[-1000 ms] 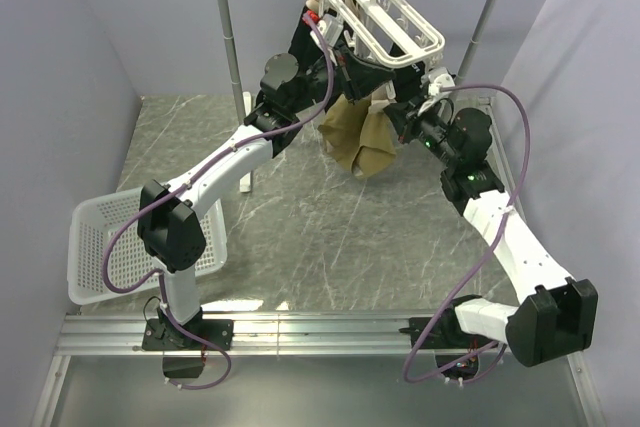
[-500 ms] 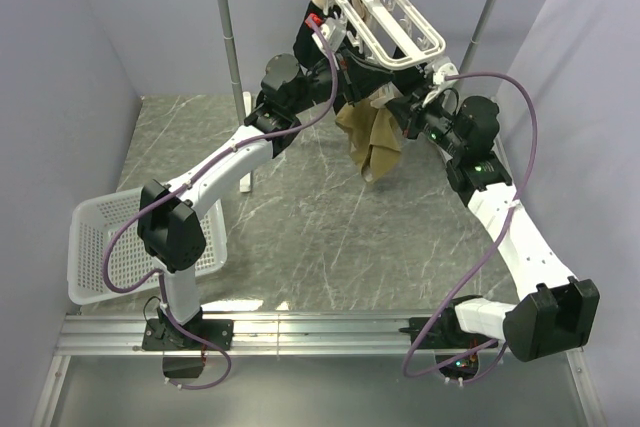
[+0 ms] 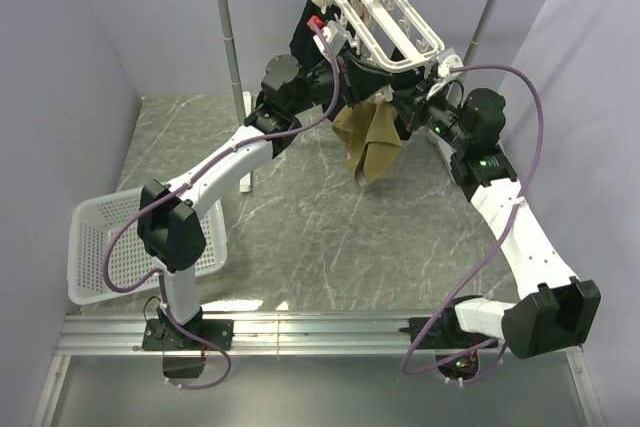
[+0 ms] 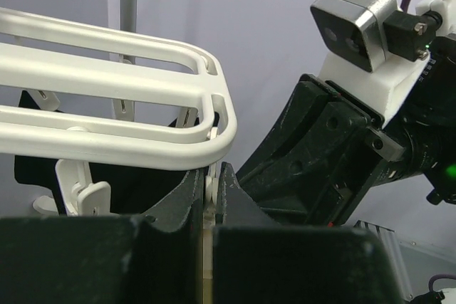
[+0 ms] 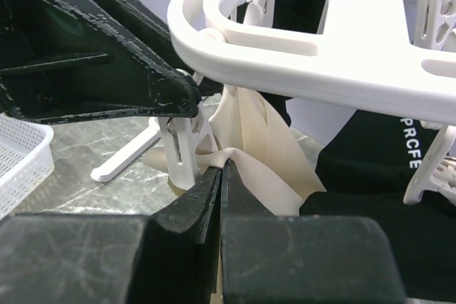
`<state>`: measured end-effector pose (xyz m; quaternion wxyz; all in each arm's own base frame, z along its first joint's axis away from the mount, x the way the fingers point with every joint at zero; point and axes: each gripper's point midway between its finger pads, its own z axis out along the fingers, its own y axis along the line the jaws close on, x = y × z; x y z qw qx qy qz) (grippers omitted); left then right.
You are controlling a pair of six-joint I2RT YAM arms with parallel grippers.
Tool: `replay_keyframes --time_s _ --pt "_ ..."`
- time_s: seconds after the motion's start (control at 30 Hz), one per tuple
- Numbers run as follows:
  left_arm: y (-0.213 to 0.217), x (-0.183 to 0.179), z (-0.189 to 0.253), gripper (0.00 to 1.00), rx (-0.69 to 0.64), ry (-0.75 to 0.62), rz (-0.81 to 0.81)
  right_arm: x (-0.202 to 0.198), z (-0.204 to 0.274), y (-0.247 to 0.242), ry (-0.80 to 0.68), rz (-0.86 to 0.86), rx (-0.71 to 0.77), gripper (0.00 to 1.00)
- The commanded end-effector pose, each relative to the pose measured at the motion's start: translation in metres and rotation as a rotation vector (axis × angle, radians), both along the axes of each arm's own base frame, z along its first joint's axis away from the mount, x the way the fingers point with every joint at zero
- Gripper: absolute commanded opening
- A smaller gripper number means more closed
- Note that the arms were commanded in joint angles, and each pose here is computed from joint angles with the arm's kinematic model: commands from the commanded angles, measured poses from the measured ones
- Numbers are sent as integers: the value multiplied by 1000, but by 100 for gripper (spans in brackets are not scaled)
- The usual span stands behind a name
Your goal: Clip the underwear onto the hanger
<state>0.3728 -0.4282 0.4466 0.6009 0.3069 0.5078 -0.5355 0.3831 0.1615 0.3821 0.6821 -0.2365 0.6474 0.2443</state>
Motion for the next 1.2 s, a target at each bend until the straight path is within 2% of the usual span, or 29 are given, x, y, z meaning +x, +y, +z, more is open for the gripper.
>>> replay_keyframes --time_s 0.0,0.87,1.17 --pt "-4 -14 -4 0 27 -24 -69 1 25 -1 -50 10 20 0" --pt "-1 2 -9 1 41 -41 -16 -4 41 4 -70 88 37 0" --pt "0 3 -4 10 28 -26 -15 -5 44 5 -81 95 38 0"
